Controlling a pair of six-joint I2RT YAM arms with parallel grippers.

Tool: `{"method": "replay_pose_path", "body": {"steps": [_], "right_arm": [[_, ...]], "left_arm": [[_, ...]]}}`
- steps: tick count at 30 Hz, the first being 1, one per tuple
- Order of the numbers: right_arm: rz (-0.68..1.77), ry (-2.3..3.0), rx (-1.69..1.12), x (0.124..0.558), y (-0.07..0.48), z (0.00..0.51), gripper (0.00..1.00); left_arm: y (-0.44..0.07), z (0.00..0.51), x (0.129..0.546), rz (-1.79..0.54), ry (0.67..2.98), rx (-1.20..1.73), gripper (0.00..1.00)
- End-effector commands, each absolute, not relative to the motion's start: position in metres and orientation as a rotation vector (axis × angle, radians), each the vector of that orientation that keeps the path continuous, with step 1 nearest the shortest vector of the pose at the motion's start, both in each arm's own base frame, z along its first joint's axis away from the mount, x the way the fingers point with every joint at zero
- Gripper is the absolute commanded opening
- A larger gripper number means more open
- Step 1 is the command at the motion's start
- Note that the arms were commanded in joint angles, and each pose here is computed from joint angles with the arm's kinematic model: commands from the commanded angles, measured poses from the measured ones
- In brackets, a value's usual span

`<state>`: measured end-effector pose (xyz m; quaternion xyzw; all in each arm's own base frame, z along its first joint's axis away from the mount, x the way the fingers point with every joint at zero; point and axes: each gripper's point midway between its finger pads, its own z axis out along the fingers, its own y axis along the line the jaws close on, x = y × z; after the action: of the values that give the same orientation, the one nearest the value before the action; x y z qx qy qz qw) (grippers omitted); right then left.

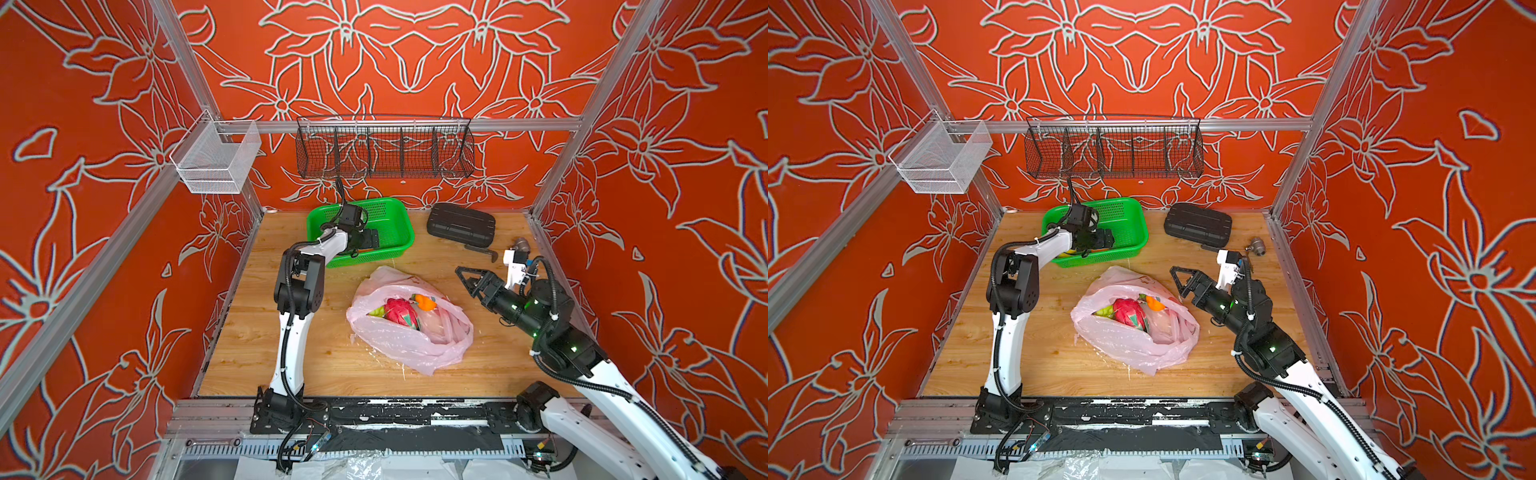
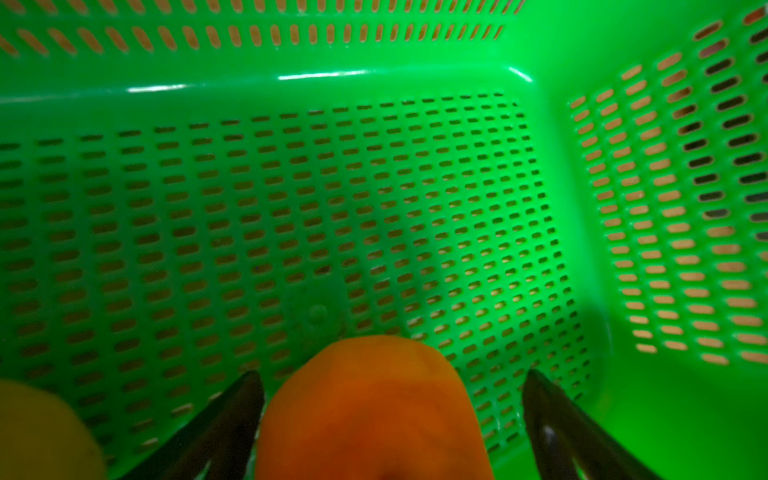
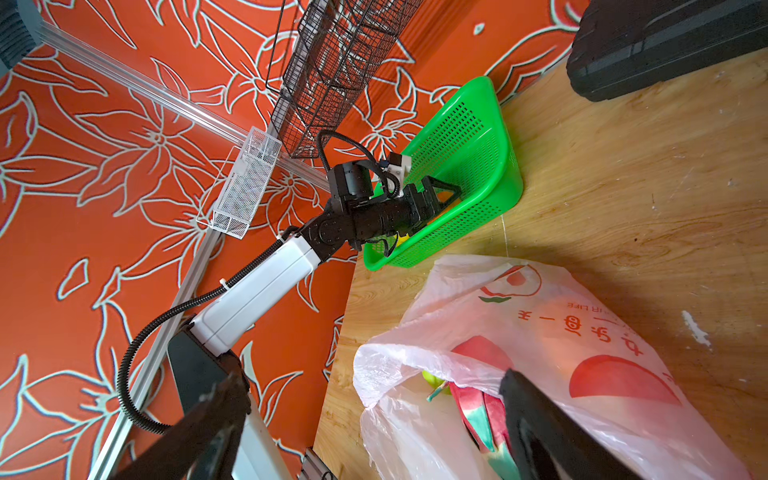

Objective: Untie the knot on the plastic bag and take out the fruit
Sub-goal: 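Release the orange into the green basket with the left gripper while the right withdraws, then move both grippers back toward the pink bag opening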

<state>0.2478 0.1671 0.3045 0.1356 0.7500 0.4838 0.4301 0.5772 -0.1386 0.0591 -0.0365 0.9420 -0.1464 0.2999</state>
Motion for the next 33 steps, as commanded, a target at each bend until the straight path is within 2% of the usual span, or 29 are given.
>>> {"method": "replay_pose_path", "body": {"steps": [1,12,18,23,28,33], "right_arm": [[1.204,1.843,0.326,0.246,0.165,0.315,0.97],[1.207,1.851,0.305,0.244,0.167,0.313,0.97],[1.226,1.912,0.247,0.244,0.18,0.306,0.93],[1.255,2.022,0.191,0.246,0.199,0.291,0.88],[1.223,2.097,0.141,0.241,0.213,0.272,0.84],[1.152,2.163,0.091,0.231,0.222,0.25,0.81]], "left_arm": [[-0.14,0.098,0.571,-0.416,2.441,-0.09,0.99],[-0.149,0.195,0.534,-0.584,2.253,-0.078,0.99],[-0.16,0.268,0.471,-0.787,2.098,-0.021,0.99],[-0.191,0.317,0.396,-0.848,2.001,0.227,0.99],[-0.232,0.312,0.319,-0.744,1.975,0.587,0.99],[-0.239,0.273,0.276,-0.51,1.982,0.807,0.99]]}}
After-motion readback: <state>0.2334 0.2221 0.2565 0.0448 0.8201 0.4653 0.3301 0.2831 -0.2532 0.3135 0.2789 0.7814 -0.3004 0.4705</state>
